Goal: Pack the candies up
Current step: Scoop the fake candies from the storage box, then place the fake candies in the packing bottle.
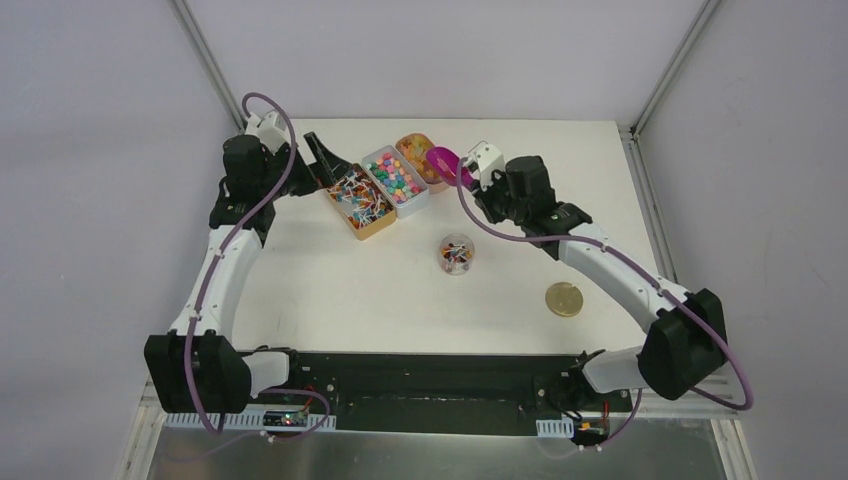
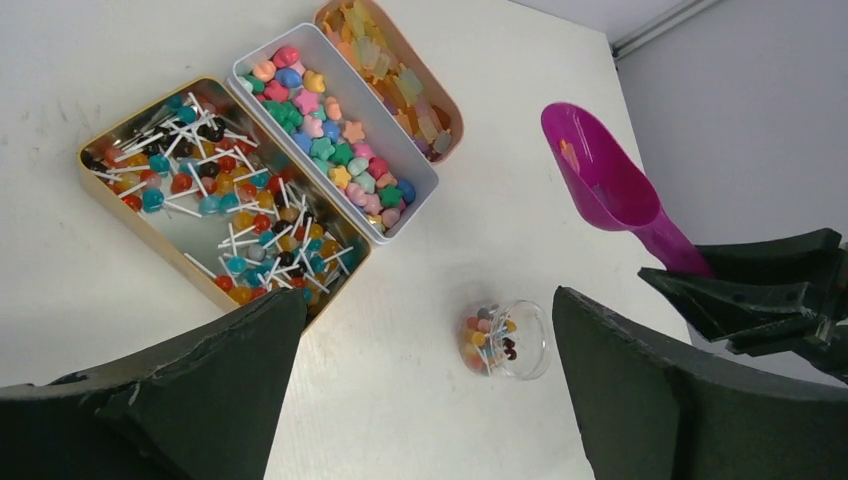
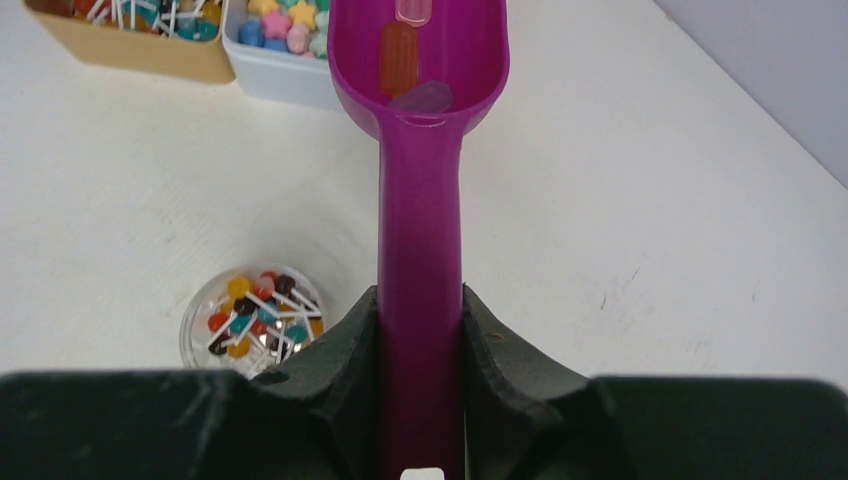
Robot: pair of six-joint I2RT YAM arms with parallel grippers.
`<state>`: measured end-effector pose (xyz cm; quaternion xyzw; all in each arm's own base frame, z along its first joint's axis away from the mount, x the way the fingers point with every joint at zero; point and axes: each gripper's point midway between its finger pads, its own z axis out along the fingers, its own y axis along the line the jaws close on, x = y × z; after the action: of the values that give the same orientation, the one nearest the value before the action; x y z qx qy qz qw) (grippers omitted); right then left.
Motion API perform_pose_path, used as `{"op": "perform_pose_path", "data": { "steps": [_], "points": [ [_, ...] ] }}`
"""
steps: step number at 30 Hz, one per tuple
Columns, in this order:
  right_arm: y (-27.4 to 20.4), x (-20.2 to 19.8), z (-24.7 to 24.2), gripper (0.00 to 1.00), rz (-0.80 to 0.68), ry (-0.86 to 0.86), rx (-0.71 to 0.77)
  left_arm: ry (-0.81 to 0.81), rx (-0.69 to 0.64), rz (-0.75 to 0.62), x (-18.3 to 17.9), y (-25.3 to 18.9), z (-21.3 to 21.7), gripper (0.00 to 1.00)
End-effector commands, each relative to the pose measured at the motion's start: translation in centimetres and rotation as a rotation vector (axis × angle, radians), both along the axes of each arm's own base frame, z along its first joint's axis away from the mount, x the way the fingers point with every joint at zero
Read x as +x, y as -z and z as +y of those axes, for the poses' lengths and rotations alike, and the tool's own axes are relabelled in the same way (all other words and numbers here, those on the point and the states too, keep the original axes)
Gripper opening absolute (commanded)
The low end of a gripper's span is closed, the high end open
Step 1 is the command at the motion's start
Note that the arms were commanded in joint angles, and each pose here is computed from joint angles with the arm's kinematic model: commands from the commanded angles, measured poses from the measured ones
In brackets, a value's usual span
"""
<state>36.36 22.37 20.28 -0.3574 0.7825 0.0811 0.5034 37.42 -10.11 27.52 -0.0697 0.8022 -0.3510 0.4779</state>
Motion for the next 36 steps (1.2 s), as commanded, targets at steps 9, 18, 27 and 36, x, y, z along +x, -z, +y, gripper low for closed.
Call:
{"op": "perform_pose_path", "data": {
  "steps": [9,18,27,36],
  "points": [
    [-0.9,-7.5,-3.9,0.0,-0.005,-0.169,-0.168,-0.042,0.132,0.0,-2.2,2.4,0.6,0.99],
    [-0.1,-10.1,-6.0,0.0,0.045,-0.19,-0.293,-0.059,0.156,0.023,-2.5,3.0,1.0,0.99],
    [0.6,-11.8,-8.4,0.0,0.084,-0.16,-0.47,-0.053,0.151,0.039,-2.5,3.4,0.9,0.99],
    [0.8,-13.6,-10.4,0.0,0.119,-0.135,-0.637,-0.105,0.175,0.054,-2.3,3.4,1.8,0.99]
  ]
}}
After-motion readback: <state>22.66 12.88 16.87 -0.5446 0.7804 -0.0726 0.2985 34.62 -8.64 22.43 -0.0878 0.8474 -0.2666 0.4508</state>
